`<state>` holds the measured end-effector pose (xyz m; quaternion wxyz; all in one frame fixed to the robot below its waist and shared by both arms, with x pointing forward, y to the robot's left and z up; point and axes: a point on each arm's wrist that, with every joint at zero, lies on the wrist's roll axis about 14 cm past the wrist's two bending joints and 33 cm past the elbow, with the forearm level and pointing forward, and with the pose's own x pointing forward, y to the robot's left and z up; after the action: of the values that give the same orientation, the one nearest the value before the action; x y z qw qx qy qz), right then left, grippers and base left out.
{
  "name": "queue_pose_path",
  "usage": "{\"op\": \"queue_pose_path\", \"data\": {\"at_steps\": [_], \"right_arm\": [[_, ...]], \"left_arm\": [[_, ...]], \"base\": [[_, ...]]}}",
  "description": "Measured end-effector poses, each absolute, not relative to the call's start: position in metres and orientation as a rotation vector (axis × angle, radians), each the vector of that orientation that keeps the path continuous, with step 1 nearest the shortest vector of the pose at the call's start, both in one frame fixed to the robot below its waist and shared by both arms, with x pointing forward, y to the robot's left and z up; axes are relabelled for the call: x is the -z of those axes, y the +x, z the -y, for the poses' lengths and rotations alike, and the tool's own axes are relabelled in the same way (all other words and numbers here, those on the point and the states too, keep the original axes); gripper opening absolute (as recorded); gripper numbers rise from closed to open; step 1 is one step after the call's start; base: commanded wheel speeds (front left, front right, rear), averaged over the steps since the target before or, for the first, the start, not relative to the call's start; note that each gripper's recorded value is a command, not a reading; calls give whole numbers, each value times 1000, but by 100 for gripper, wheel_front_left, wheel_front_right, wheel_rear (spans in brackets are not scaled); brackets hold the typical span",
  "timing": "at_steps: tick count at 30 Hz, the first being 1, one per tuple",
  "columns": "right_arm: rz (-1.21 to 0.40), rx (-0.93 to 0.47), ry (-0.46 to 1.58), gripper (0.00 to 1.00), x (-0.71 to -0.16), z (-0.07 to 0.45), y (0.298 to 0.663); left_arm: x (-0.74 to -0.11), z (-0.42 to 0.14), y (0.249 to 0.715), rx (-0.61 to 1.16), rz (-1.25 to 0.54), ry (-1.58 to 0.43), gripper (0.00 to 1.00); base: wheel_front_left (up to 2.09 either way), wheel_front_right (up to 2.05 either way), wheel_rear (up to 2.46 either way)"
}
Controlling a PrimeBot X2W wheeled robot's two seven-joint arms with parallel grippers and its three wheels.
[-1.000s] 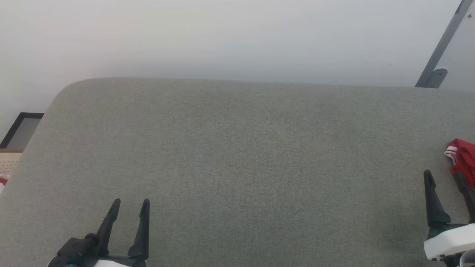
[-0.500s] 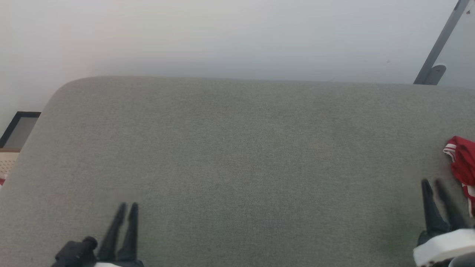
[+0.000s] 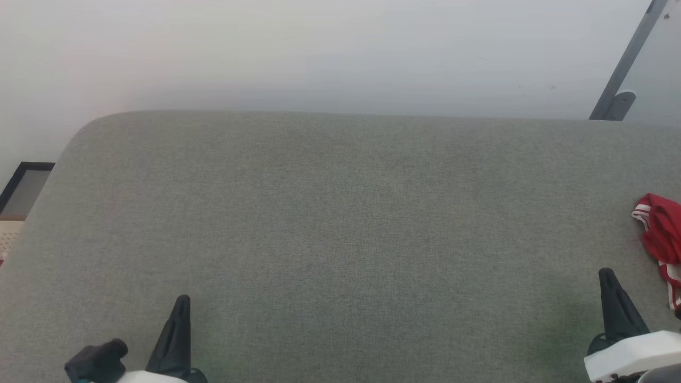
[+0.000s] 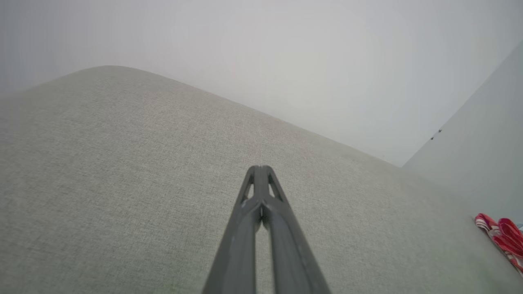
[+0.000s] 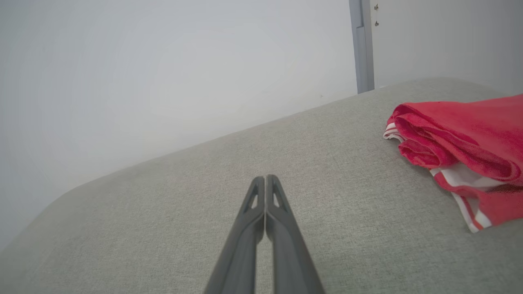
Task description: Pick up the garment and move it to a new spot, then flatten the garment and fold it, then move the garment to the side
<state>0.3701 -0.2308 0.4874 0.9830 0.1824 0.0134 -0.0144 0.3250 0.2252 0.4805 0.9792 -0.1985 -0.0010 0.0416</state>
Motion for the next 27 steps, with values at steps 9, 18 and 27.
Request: {"op": "queue_pose_path", "data": {"at_steps": [9, 18, 27], "right_arm": [[-28, 46, 517, 0, -488, 229, 373], [-32, 58, 654, 0, -488, 226, 375], [-39, 65, 791, 0, -487, 223, 377]], "left_arm": [[-480, -227, 332, -103, -4, -541, 0], [-482, -227, 339, -112, -2, -672, 0], [-483, -225, 346, -116, -4, -805, 0]], "base": [[0, 0, 0], [0, 0, 0], [0, 0, 0]]}}
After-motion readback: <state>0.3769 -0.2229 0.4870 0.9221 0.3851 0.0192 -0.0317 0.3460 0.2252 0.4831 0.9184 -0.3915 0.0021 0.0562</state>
